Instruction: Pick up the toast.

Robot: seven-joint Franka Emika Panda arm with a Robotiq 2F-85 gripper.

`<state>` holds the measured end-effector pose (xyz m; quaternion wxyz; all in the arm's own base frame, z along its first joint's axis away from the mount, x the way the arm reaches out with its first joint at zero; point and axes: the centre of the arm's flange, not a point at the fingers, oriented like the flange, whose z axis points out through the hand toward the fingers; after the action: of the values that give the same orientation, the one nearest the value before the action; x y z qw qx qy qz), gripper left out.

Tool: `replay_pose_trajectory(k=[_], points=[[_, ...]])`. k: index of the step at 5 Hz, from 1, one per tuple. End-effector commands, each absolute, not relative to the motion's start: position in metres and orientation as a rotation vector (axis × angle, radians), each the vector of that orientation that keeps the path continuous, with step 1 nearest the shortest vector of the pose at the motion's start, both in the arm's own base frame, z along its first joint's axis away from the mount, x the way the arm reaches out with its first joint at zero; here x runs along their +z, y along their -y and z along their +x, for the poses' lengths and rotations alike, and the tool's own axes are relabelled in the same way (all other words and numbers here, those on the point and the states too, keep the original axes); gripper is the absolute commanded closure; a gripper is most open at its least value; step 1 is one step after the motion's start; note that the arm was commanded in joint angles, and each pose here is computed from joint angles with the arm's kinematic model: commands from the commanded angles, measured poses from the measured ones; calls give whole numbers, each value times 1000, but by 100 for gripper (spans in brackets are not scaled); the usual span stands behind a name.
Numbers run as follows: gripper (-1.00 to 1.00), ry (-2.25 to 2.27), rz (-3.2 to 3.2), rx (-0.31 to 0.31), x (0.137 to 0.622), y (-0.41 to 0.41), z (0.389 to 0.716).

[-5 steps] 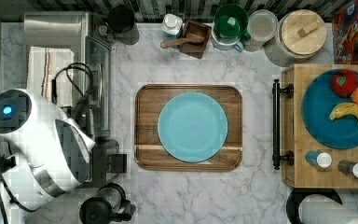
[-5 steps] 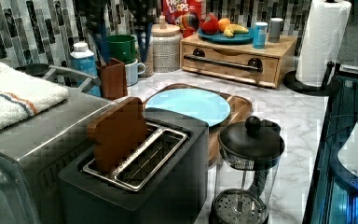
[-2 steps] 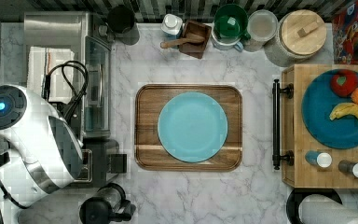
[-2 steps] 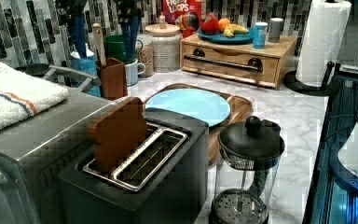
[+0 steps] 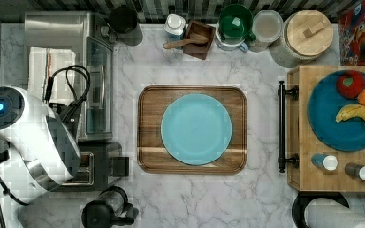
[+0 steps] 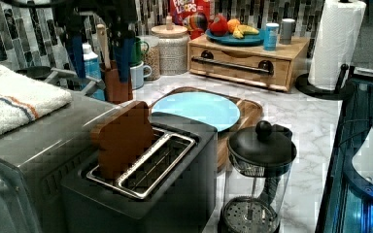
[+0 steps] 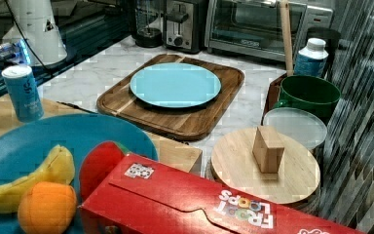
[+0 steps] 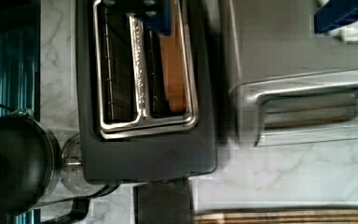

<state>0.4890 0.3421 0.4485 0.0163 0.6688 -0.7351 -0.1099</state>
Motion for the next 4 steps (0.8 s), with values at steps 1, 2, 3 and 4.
replay_pose_trajectory(k=[1, 2, 3, 4], points=[[-100, 2205, 2084, -462, 474, -430, 439], [-100, 2211, 2110, -377, 463, -435, 426], [100, 2231, 2097, -384, 467, -434, 429], [100, 2236, 2081, -390, 468, -432, 435]])
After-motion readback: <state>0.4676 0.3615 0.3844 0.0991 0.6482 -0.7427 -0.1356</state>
